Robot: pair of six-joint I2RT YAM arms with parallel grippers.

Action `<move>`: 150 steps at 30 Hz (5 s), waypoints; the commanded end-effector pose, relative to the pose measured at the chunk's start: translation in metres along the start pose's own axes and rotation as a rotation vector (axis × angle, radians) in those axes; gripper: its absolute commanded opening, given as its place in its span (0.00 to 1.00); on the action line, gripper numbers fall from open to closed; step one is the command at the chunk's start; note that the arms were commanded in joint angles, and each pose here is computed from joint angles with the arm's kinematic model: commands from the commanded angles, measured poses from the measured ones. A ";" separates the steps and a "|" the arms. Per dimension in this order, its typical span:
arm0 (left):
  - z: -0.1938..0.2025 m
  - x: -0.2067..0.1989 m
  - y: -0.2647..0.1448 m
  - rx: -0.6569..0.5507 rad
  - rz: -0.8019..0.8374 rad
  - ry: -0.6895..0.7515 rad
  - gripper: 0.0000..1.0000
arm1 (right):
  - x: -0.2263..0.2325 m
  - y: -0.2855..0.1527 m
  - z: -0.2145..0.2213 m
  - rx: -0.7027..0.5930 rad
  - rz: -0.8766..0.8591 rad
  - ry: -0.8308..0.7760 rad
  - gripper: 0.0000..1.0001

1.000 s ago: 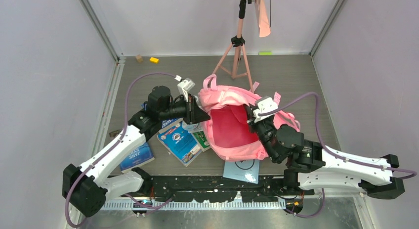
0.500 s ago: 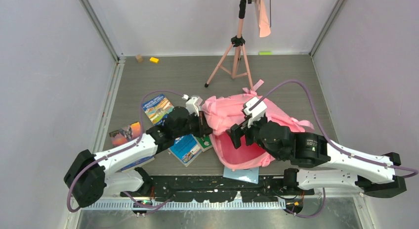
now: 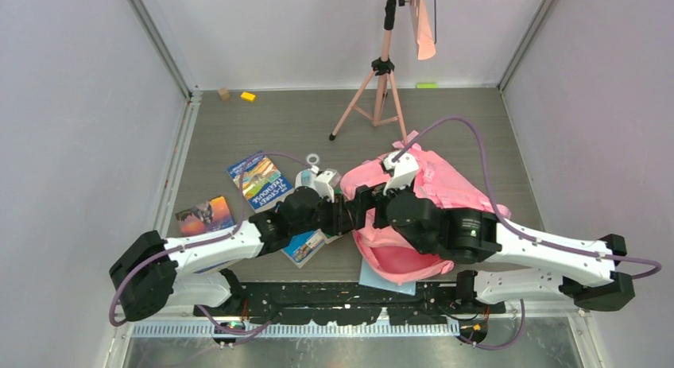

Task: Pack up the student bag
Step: Unzip the student bag at the center of the board.

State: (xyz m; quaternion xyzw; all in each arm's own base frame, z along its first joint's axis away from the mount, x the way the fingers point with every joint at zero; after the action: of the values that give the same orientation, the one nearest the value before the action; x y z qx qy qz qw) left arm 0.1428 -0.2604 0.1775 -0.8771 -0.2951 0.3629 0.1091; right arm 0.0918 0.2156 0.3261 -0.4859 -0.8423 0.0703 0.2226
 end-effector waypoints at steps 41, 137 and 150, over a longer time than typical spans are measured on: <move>-0.029 0.099 -0.112 -0.184 -0.494 -0.105 0.93 | -0.007 0.207 0.072 0.305 0.654 -0.318 0.93; -0.049 -0.099 -0.031 -0.360 0.176 0.882 0.00 | -0.050 0.009 -0.058 0.325 -0.008 -0.030 0.00; -0.066 -0.081 -0.032 -0.349 0.041 0.858 0.00 | -0.041 0.003 -0.050 0.417 -0.144 -0.043 0.00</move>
State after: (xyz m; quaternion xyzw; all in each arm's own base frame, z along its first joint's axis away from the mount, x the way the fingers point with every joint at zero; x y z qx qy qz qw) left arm 0.1090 -0.2895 0.2655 -0.9732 -0.2013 -0.0813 0.0759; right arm 0.1553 0.1817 0.3406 -0.4344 -0.8189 0.2352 0.2922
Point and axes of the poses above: each gripper's point midway between its finger pads, its own y axis out along the fingers, its own x axis along the line the jaws close on, z = x × y, the point moved 9 cm from there along -y, back along the fingers, and after that the axes turned 3 degrees about y, right-handed, at the moved point
